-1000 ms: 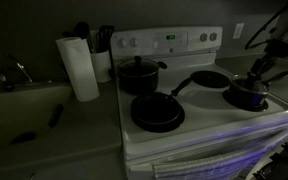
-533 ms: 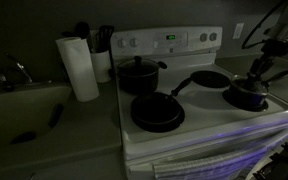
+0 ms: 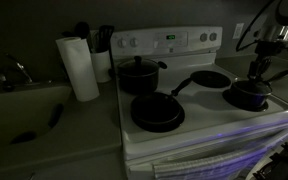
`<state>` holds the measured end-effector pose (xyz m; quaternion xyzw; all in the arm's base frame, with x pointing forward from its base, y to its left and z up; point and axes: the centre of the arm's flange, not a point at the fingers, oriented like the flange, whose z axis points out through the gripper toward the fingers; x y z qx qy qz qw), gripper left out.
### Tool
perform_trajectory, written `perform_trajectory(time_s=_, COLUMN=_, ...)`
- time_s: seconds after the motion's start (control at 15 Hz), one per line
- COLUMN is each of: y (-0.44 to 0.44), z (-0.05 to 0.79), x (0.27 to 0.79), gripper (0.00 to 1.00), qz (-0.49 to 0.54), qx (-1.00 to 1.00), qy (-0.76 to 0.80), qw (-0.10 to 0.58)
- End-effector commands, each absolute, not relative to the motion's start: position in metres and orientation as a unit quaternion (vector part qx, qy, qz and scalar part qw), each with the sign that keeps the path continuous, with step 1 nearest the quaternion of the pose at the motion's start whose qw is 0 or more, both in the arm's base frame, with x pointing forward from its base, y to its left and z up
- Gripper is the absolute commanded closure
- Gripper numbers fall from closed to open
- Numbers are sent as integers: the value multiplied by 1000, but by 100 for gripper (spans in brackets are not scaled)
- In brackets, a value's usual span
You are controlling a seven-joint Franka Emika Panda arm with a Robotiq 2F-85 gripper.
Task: Take the lid from the stove and put it on the right black pot
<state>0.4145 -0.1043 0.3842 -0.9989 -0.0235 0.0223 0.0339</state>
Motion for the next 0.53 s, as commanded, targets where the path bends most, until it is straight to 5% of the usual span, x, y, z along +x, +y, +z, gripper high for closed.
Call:
perform_trajectory(time_s=0.0, y=-111, z=350, x=431, gripper=85, qz=95, qx=-995, qy=-32, qw=3)
perform_trajectory(time_s=0.2, y=-107, z=346, x=438, gripper=85, qz=98, qx=-994, qy=-38, qw=2)
perform_trajectory(time_s=0.27, y=-106, z=345, x=439, gripper=75, qz=99, qx=-994, qy=-40, qw=1)
perform_trajectory(time_s=0.33, y=-105, z=347, x=441, gripper=35, qz=100, qx=-994, qy=-41, qw=1)
perform_trajectory(time_s=0.47, y=-104, z=353, x=442, gripper=30, qz=98, qx=-994, qy=-43, qw=-8)
